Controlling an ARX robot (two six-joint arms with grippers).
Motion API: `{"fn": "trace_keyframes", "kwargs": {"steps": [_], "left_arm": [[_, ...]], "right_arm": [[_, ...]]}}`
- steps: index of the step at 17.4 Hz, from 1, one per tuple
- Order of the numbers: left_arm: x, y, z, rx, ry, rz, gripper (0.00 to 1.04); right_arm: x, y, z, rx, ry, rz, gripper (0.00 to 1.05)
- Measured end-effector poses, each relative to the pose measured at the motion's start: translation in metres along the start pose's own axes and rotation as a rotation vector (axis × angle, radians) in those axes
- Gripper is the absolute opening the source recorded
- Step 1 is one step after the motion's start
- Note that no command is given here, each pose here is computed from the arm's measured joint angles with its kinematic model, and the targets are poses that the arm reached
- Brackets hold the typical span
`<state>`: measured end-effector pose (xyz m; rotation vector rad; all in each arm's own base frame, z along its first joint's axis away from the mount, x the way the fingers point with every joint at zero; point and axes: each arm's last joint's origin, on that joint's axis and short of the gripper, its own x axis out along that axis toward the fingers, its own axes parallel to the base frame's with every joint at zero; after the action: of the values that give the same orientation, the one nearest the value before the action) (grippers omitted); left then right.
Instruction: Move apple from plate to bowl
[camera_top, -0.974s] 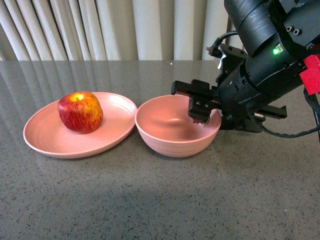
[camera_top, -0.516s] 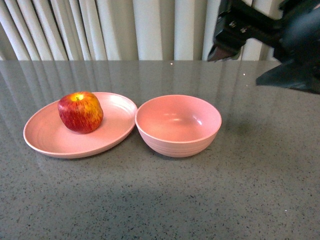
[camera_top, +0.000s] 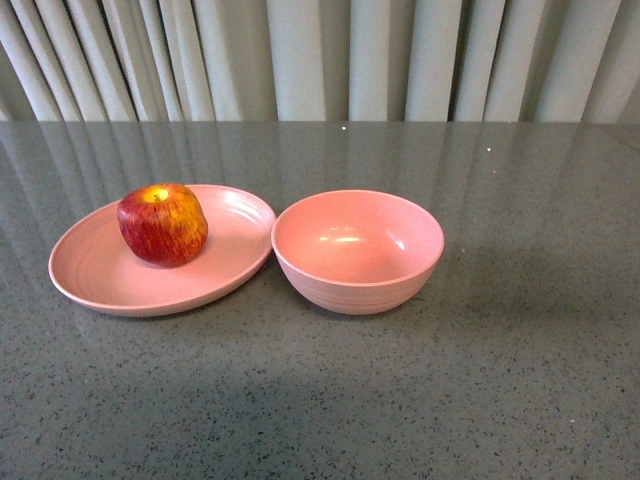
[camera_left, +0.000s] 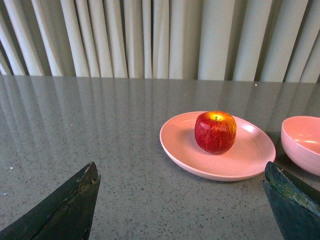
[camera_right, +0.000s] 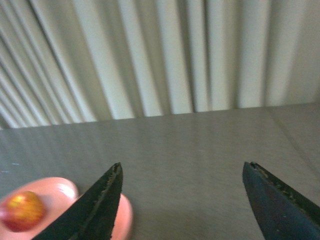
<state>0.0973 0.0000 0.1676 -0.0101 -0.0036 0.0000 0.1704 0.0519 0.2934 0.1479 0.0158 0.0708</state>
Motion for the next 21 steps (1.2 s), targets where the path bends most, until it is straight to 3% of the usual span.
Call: {"fn": "trace_keyframes", "kwargs": {"steps": [4, 10, 13, 15, 21], "left_arm": [[0.0, 0.0, 0.0, 0.0, 0.0, 0.0, 0.98], [0.0, 0.0, 0.0, 0.0, 0.0, 0.0, 0.98], [0.0, 0.0, 0.0, 0.0, 0.0, 0.0, 0.98], [0.0, 0.0, 0.0, 0.0, 0.0, 0.0, 0.98], [0.0, 0.0, 0.0, 0.0, 0.0, 0.0, 0.98]], "right_arm": [[-0.024, -0.018, -0.021, -0.081, 0.02, -0.078, 0.58], [-0.048, -0.033, -0.047, -0.129, 0.045, -0.076, 0.36], [-0.063, -0.046, -0.061, -0.13, -0.039, -0.075, 0.01], [-0.064, -0.061, -0.082, -0.138, 0.001, -0.094, 0.02], [-0.075, -0.063, -0.105, -0.141, -0.013, -0.072, 0.02]]}}
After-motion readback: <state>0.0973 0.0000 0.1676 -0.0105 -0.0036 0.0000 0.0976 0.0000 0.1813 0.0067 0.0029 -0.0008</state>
